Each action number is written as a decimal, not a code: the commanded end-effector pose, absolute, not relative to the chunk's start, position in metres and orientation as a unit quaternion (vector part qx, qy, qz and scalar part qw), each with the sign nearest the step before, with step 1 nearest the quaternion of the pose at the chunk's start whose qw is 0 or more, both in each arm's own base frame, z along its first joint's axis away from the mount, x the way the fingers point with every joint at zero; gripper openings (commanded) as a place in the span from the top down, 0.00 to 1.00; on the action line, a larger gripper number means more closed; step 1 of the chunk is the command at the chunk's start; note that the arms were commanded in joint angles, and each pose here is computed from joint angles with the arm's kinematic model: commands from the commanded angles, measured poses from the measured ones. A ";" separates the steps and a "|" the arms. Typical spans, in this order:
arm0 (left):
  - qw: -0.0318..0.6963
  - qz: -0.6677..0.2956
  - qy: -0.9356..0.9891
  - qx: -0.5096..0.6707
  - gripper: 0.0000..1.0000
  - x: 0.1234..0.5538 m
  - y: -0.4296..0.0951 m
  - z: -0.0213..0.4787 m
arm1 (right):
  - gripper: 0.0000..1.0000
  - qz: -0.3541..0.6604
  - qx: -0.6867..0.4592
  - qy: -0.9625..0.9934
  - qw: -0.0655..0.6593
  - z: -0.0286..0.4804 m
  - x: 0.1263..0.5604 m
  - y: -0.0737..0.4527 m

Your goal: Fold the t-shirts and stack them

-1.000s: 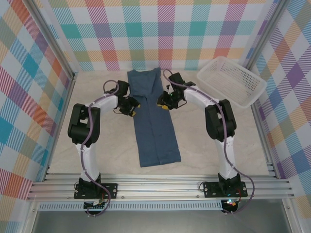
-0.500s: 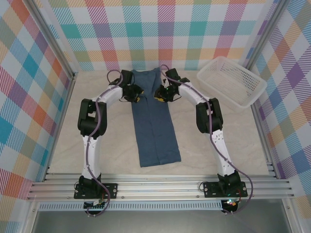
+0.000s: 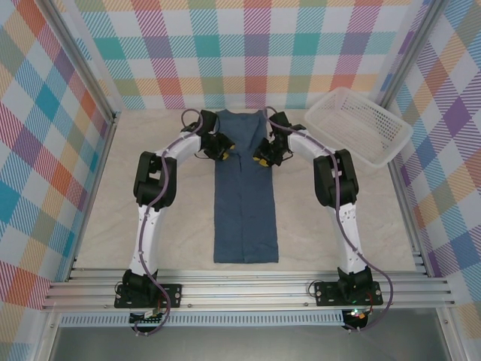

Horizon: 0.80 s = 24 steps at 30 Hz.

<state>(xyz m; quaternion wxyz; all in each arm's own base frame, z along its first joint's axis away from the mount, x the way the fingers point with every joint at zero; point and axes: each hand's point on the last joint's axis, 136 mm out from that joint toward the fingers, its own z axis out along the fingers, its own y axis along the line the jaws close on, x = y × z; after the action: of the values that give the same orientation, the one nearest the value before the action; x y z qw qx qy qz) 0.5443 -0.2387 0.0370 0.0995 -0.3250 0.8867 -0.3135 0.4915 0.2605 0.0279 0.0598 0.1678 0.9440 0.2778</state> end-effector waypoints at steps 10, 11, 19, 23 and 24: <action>0.090 -0.290 0.910 -0.284 0.60 0.536 -0.247 0.033 | 0.67 0.267 0.190 0.945 0.026 0.015 0.488 0.241; 0.097 -0.292 0.911 -0.275 0.59 0.539 -0.248 0.040 | 0.66 0.275 0.187 0.943 0.030 0.022 0.489 0.243; 0.168 -0.244 0.929 -0.224 0.52 0.515 -0.230 0.127 | 0.59 0.285 0.166 0.938 0.107 0.106 0.482 0.234; 0.121 -0.245 0.940 -0.204 0.53 0.436 -0.226 0.132 | 0.59 0.274 0.174 0.939 0.113 0.129 0.439 0.216; 0.100 -0.248 0.943 -0.196 0.54 0.409 -0.226 0.129 | 0.59 0.273 0.176 0.940 0.106 0.130 0.421 0.212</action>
<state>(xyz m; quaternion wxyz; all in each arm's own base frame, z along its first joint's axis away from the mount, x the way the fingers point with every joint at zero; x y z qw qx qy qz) 0.4702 -0.2199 0.1116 0.1309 -0.2362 0.9303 -0.2483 0.4500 0.2266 0.1048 0.0938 0.1761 0.9396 0.2782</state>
